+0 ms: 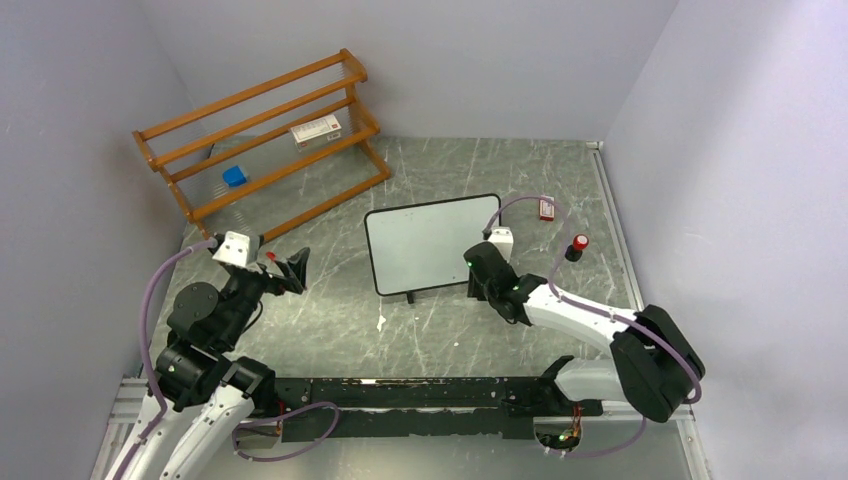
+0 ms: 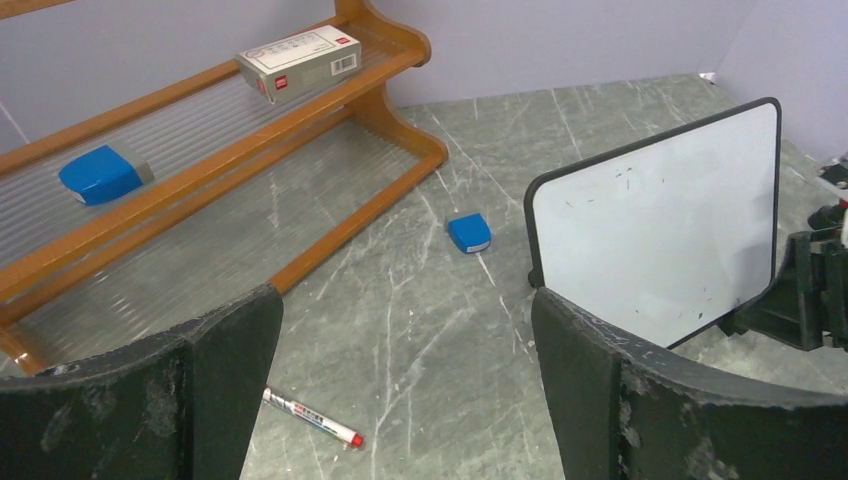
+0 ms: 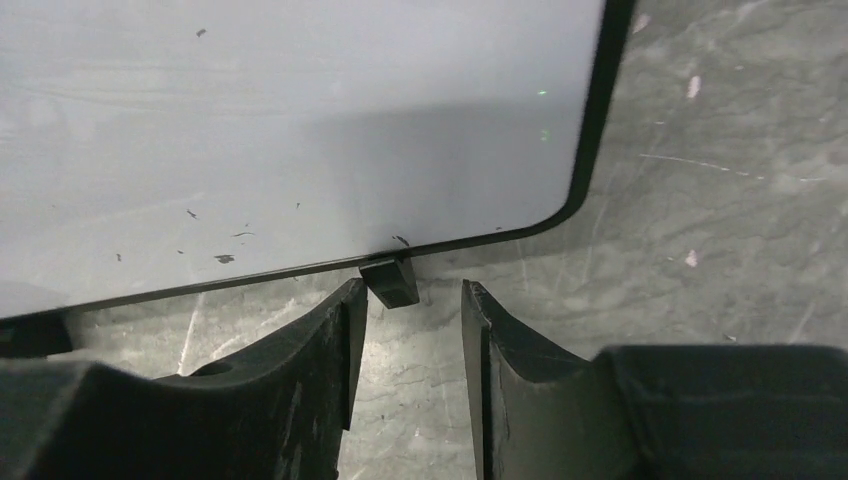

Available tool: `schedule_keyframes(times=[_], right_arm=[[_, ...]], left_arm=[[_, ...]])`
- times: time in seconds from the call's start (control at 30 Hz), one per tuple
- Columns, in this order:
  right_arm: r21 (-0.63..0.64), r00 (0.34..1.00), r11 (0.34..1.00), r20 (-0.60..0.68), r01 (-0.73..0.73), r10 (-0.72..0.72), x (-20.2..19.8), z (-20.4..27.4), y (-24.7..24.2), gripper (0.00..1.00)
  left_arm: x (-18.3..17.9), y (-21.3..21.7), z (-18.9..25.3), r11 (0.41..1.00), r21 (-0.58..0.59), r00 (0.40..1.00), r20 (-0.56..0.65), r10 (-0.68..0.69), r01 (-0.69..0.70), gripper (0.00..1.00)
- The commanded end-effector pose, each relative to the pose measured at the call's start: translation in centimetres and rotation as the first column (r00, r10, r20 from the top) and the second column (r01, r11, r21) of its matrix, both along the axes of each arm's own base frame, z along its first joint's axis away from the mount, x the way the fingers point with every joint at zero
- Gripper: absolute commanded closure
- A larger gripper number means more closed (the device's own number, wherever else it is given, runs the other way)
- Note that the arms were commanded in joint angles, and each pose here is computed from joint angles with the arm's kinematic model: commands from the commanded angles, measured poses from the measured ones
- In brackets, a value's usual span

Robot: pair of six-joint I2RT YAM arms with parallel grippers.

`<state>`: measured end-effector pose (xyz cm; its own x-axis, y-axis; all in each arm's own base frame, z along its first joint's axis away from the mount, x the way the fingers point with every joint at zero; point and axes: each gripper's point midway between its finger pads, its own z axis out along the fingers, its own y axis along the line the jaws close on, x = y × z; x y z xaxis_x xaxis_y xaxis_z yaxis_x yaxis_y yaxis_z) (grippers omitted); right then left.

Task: Write a sentence on the whiteboard
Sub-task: Move the whiteboard to the center of the board.

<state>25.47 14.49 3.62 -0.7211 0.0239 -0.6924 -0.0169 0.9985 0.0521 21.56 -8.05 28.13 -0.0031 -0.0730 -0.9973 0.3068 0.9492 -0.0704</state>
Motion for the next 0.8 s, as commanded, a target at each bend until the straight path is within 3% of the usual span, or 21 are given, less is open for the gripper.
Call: schedule_keyframes(times=[0.0, 0.27, 0.57, 0.77], right_arm=[[0.009, 0.992, 0.996, 0.088, 0.089, -0.089, 0.9, 1.9, -1.2, 0.57], [0.002, 0.983, 0.990, 0.118, 0.139, -0.138, 1.2, 2.8, -2.1, 0.50], [0.080, 0.978, 0.997, 0.208, 0.008, -0.024, 0.7, 8.1, -1.1, 0.14], [0.085, 0.964, 0.996, 0.262, 0.014, -0.036, 0.3, 11.8, -2.1, 0.00]], left_arm=[[0.4, 0.4, 0.2, 0.999, -0.019, 0.999, 0.001, 0.034, -0.034, 0.02], [0.7, 1.0, 0.0, 0.997, -0.031, 0.997, -0.023, 0.076, -0.077, 0.02], [2.3, 1.2, -2.5, 0.987, -0.023, 0.975, -0.160, 0.151, -0.157, 0.02], [3.8, 2.2, -5.6, 0.960, 0.067, 0.906, -0.320, 0.277, -0.271, 0.02]])
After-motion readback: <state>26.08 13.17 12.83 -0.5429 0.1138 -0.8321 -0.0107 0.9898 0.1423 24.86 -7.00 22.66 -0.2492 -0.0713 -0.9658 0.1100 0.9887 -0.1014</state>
